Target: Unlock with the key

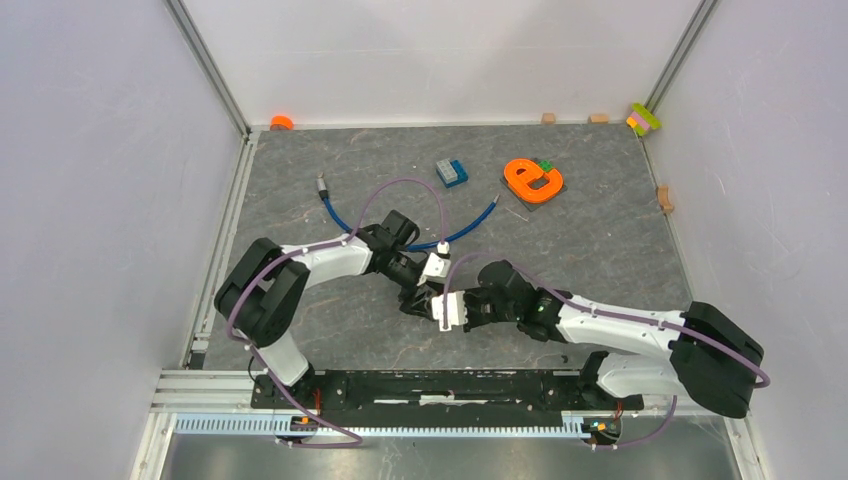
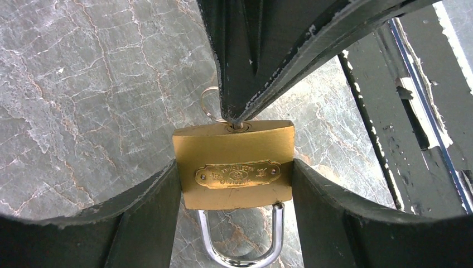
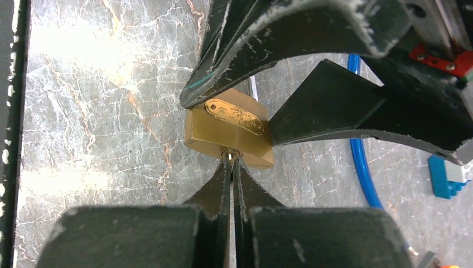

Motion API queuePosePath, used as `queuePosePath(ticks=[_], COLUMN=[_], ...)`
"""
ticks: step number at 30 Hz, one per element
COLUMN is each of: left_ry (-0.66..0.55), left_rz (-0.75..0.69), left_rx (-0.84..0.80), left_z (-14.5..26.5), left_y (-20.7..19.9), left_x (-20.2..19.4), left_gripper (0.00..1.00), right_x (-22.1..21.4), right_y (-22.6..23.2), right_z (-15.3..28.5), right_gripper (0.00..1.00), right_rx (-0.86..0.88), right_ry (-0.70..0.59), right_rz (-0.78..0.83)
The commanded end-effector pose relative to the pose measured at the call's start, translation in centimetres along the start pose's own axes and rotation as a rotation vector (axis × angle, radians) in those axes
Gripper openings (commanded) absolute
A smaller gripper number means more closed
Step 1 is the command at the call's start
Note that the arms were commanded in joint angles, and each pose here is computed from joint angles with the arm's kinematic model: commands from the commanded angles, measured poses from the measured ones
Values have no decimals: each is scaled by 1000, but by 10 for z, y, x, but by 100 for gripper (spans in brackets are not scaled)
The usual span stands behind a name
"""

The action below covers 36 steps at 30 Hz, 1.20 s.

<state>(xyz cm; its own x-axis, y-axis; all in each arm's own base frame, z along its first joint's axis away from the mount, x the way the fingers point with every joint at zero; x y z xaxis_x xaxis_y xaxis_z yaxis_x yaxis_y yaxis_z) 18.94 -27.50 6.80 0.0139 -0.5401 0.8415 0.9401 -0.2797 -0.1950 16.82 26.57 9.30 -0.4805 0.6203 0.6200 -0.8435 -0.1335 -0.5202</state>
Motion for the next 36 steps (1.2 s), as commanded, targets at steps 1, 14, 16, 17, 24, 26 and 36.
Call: queuePosePath(ticks=[1, 14, 16, 17, 24, 26, 36], left_ry=[-130, -148, -146, -144, -158, -152, -147], left_rz=[-78, -86, -86, -88, -86, -82, -82], left_rx=[-3, 196, 223, 237, 237, 223, 201], left_z=[2, 7, 8, 9, 10, 9, 7], left_y=[-3, 19, 22, 24, 23, 22, 21], left_x=[40, 41, 41, 41, 45, 44, 42], left_gripper=[2, 2, 2, 2, 2, 2, 2], right_x=[40, 19, 15, 12, 0, 2, 9], right_y=[-45, -57, -58, -59, -61, -63, -66], right_z=[5, 11, 10, 10, 8, 11, 30], right_gripper=[0, 0, 0, 0, 0, 0, 44], right_rx=[-120, -97, -88, -83, -84, -96, -101], right_ry=[-174, -252, -260, -260, -234, -237, -237], right_rz=[-64, -349, -392, -420, -438, -401, -201])
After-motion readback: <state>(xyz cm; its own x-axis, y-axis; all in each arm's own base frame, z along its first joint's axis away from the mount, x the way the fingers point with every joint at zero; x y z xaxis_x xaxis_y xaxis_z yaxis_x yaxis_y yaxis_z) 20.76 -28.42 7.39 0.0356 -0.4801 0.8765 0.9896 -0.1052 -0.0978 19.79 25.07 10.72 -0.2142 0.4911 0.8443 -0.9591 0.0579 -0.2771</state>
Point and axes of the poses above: each gripper's point midway between its finger pads, its own z axis back along the fingers, its own y axis along the line the jaws close on, x = y × z, the point moved 3 cm from there along z, back along the fingers, and after that the axes turned 5 degrees about z, right-handed, at the moved point
